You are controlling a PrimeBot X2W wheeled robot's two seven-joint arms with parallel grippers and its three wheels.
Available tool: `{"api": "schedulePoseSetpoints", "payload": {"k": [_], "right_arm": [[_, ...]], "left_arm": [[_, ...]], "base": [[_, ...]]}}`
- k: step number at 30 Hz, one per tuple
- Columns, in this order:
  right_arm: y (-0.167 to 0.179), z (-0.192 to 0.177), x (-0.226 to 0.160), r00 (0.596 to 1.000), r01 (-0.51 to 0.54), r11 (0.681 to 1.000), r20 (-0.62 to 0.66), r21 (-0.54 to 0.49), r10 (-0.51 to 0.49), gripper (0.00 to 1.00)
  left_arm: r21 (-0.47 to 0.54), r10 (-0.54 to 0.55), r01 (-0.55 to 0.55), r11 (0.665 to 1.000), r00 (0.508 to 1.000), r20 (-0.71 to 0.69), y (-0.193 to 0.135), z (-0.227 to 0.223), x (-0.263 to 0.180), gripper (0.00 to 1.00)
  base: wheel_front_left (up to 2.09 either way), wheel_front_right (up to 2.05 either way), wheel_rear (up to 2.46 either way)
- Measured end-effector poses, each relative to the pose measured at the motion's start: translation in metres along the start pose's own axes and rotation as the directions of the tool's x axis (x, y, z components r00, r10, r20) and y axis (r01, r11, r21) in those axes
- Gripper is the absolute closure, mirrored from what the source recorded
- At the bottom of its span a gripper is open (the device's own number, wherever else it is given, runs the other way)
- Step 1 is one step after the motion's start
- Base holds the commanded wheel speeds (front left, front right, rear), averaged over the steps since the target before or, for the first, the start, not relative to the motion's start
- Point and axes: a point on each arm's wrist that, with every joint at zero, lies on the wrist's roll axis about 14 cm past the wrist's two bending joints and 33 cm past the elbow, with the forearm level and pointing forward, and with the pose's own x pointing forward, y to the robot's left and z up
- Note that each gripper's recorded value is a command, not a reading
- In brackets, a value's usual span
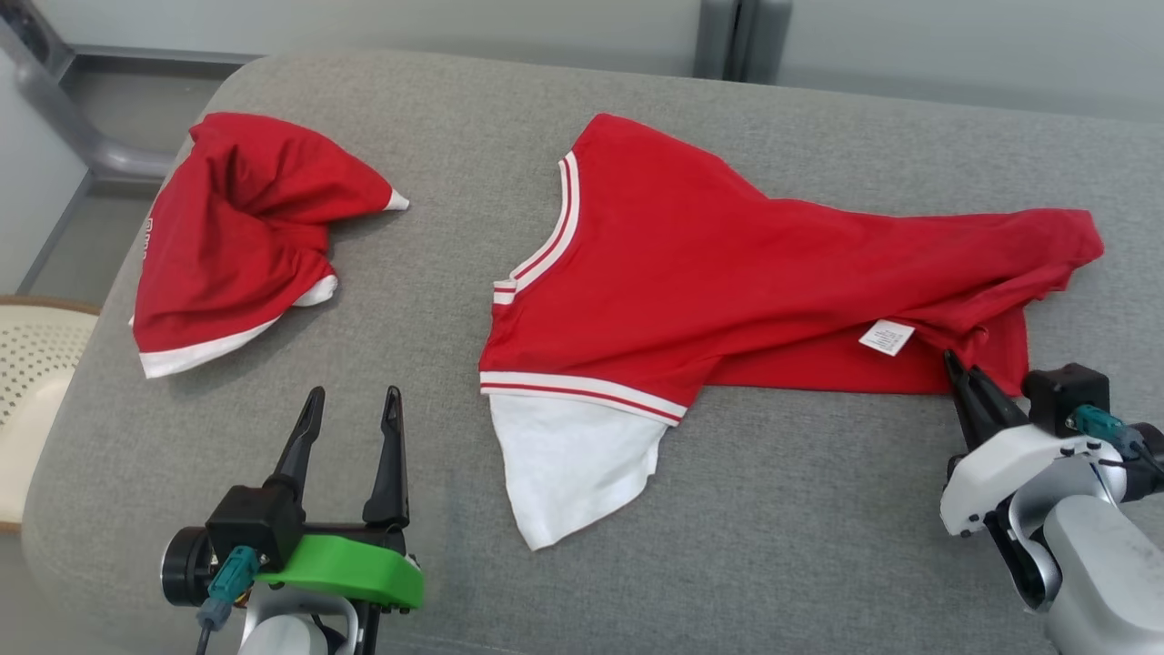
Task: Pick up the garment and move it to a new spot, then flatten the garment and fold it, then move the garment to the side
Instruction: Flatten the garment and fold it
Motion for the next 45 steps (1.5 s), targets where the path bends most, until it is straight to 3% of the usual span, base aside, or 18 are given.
{"api": "schedulePoseSetpoints", "payload": {"k": [9,20,21,22,23,35,45], "right_arm": [[-0.007,0.011,-0.071,0.993,0.058,0.997,0.096,0.052,-0.062,1.0],[0.003,-0.04,-0.137,0.994,0.111,0.985,-0.018,0.136,-0.109,1.0],[0.003,-0.042,-0.139,0.993,0.116,0.983,-0.021,0.141,-0.114,0.69],[0.003,-0.042,-0.14,0.993,0.121,0.982,-0.02,0.145,-0.12,0.16],[0.002,-0.042,-0.141,0.992,0.127,0.981,-0.019,0.148,-0.126,0.0],[-0.01,-0.02,-0.141,0.986,0.152,0.982,0.049,0.114,-0.158,0.0],[-0.027,0.002,-0.112,0.985,0.149,0.988,0.088,0.031,-0.151,0.0]], "left_arm": [[-0.014,-0.086,0.086,0.996,0.996,0.016,-0.027,0.003,0.003,0.0],[-0.023,-0.144,0.145,0.989,0.989,0.022,-0.046,0.005,0.005,0.0],[-0.022,-0.143,0.144,0.989,0.989,0.022,-0.046,0.005,0.005,0.0],[-0.021,-0.142,0.143,0.99,0.99,0.022,-0.045,0.005,0.005,0.0],[-0.021,-0.142,0.143,0.99,0.99,0.022,-0.045,0.005,0.004,0.0],[-0.014,-0.139,0.14,0.99,0.99,0.028,-0.043,0.007,0.0,0.0],[-0.011,-0.138,0.138,0.99,0.99,0.022,-0.043,0.005,0.001,0.0]], "base": [[0.0,0.0,0.0],[0.0,0.0,0.0],[0.0,0.0,0.0],[0.0,0.0,0.0],[0.0,0.0,0.0],[0.0,0.0,0.0],[0.0,0.0,0.0]]}}
